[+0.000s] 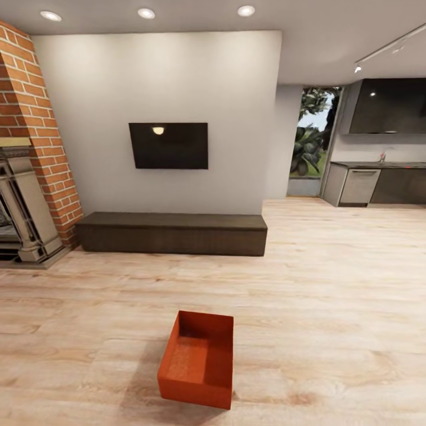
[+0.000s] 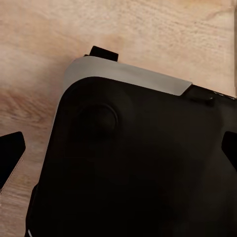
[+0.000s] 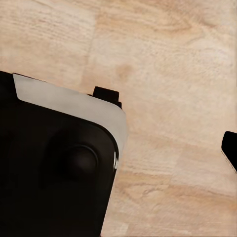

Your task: Move the two storage containers from the living room to the garage. In the garage, place one container on the floor and stack the other container on top of it (either order is fine).

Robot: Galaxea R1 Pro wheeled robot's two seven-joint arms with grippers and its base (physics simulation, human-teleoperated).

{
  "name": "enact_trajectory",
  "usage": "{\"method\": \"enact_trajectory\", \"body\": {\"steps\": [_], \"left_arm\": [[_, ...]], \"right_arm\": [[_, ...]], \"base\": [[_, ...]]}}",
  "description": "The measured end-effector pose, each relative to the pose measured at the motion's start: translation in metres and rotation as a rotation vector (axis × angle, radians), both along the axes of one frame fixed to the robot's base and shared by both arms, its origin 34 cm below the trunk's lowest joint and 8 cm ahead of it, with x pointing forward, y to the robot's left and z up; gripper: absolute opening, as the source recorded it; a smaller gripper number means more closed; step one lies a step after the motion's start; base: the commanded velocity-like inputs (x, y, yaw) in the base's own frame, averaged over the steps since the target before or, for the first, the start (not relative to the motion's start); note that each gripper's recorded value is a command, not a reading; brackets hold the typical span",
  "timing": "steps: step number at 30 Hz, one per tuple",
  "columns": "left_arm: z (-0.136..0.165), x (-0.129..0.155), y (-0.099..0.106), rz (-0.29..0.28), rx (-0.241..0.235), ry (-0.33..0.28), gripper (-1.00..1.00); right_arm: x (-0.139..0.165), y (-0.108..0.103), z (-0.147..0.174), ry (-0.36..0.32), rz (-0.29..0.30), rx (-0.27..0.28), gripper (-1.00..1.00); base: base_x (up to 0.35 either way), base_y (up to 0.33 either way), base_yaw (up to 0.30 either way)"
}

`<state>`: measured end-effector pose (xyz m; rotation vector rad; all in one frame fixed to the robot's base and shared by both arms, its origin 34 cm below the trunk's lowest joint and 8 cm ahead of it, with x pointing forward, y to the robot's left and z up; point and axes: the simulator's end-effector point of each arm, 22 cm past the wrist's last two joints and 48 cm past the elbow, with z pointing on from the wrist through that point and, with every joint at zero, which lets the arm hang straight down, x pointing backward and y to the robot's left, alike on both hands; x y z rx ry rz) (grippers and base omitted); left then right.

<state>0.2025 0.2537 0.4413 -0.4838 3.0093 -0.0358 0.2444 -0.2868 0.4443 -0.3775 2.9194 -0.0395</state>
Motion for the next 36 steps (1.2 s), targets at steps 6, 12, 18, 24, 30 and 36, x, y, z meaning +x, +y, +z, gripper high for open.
{"method": "enact_trajectory", "body": {"steps": [6,12,18,24,30,36], "left_arm": [[0.0,0.0,-0.0005,0.0,0.0,0.0,1.0],[0.0,0.0002,-0.0011,0.0,-0.001,-0.001,1.0],[0.0,0.0004,-0.0012,-0.003,-0.001,-0.002,1.0],[0.0,0.0005,-0.0011,-0.004,-0.001,-0.002,1.0],[0.0,0.0003,-0.0012,-0.002,-0.001,-0.001,1.0],[0.0,0.0005,-0.0011,-0.004,0.0,-0.002,1.0]], "right_arm": [[0.0,0.0,0.0,0.0,0.0,0.0,1.0],[0.0,0.0,0.0,0.0,0.0,0.0,1.0],[0.0001,0.0,0.0,0.0,-0.001,0.0,1.0],[-0.0003,0.0002,0.0,0.001,0.0,0.004,1.0],[-0.0002,0.0008,0.0,0.002,0.001,0.007,1.0],[-0.0002,0.0007,-0.0001,0.002,-0.001,0.006,1.0]], "base": [[0.322,0.074,0.0],[0.322,0.074,0.0],[0.322,0.031,0.0],[0.315,0.001,0.0],[0.306,0.0,0.0],[0.266,0.0,0.0]]}}
